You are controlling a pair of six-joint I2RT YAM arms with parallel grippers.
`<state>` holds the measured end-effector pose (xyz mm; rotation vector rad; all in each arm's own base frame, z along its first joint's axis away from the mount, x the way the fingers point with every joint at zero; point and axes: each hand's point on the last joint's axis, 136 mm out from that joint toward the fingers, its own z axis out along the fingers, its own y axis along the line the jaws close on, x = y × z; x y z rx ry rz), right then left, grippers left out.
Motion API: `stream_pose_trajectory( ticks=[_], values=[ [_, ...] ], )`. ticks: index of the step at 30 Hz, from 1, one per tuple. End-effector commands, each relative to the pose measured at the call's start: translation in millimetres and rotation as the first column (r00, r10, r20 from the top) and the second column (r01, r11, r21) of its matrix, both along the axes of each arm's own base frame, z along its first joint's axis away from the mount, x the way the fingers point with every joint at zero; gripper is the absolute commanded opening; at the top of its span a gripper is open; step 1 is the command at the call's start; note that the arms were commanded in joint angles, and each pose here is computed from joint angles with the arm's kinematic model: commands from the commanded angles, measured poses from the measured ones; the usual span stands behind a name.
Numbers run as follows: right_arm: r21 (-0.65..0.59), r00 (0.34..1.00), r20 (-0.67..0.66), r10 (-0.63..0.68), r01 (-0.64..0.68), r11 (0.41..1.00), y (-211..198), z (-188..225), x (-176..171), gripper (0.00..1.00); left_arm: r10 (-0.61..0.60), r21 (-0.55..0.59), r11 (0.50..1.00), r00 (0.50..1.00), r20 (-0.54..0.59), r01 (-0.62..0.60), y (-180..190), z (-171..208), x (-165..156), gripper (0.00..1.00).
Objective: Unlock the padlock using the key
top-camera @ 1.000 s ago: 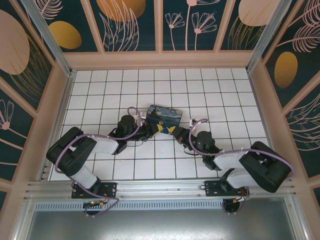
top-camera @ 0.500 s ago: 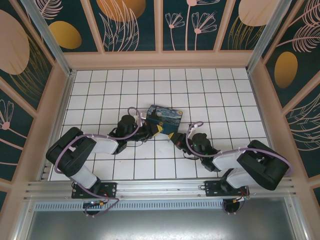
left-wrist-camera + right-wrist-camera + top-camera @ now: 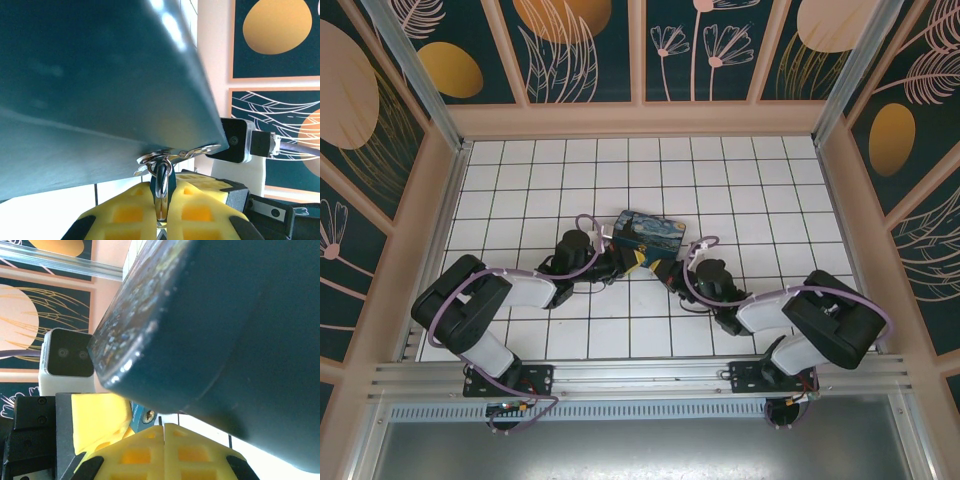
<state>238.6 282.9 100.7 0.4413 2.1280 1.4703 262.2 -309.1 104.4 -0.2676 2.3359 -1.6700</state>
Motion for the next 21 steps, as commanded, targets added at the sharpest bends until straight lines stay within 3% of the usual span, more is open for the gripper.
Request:
stream_pose_trajectory(
  ticks=[1, 21],
  values=[
    [0.022, 0.999, 0.036, -0.013, 0.012, 1.0, 4, 13, 9, 0.0, -0.023, -0.044, 0.999, 0.998, 0.067, 0.025, -6, 23, 1, 0.0],
    [0.004, 0.999, 0.047, -0.016, 0.016, 1.0, -3, 18, 11, 0.0, -0.021, -0.037, 0.999, 0.998, 0.064, 0.024, -5, 19, 2, 0.0]
  ],
)
